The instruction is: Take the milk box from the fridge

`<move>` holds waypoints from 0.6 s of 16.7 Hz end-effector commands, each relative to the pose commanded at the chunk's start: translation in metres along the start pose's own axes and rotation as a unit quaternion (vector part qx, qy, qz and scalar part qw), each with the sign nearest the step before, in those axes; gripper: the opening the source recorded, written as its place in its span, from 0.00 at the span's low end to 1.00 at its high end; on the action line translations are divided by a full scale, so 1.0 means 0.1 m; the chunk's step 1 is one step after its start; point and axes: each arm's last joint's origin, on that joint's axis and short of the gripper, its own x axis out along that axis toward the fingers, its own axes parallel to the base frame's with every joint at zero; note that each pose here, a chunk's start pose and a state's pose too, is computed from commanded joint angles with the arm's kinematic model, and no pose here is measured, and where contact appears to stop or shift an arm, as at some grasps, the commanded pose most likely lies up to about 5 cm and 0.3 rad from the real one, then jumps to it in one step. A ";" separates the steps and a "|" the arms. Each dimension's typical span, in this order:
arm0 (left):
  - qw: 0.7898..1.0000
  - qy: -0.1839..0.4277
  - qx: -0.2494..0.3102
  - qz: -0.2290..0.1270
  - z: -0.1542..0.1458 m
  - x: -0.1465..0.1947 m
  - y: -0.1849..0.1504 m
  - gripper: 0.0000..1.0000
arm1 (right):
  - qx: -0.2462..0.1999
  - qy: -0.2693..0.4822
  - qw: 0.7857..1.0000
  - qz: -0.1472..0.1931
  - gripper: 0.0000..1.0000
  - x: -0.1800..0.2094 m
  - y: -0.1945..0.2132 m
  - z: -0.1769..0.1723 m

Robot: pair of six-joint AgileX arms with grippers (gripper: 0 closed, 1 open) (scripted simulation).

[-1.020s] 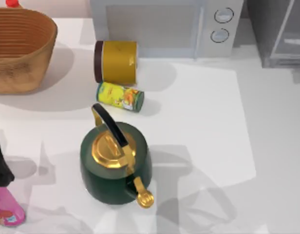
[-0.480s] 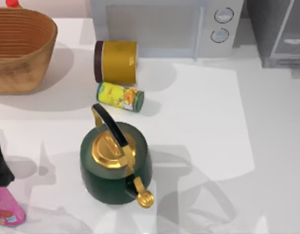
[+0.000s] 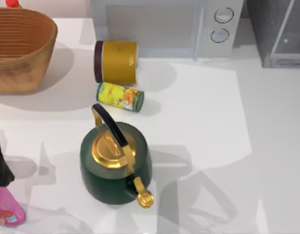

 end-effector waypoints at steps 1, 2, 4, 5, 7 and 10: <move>1.000 0.000 0.000 0.000 0.00 0.00 0.00 1.00 | 0.000 0.000 1.000 0.000 1.00 0.00 0.00 0.00; 1.000 0.000 0.000 0.000 0.00 0.00 0.00 1.00 | 0.000 0.000 1.000 0.000 1.00 0.00 0.00 0.00; 1.000 0.000 0.000 0.000 0.00 0.00 0.00 1.00 | 0.000 0.000 1.000 0.000 0.85 0.00 0.00 0.00; 1.000 0.000 0.000 0.000 0.00 0.00 0.00 1.00 | 0.000 0.000 1.000 0.000 0.77 0.00 0.00 0.00; 1.000 0.000 0.000 0.000 0.00 0.00 0.00 1.00 | 0.000 0.000 1.000 0.000 0.62 0.00 0.00 0.00; 1.000 0.000 0.000 0.000 0.00 0.00 0.00 1.00 | 0.000 0.000 1.000 0.000 0.40 0.00 0.00 0.00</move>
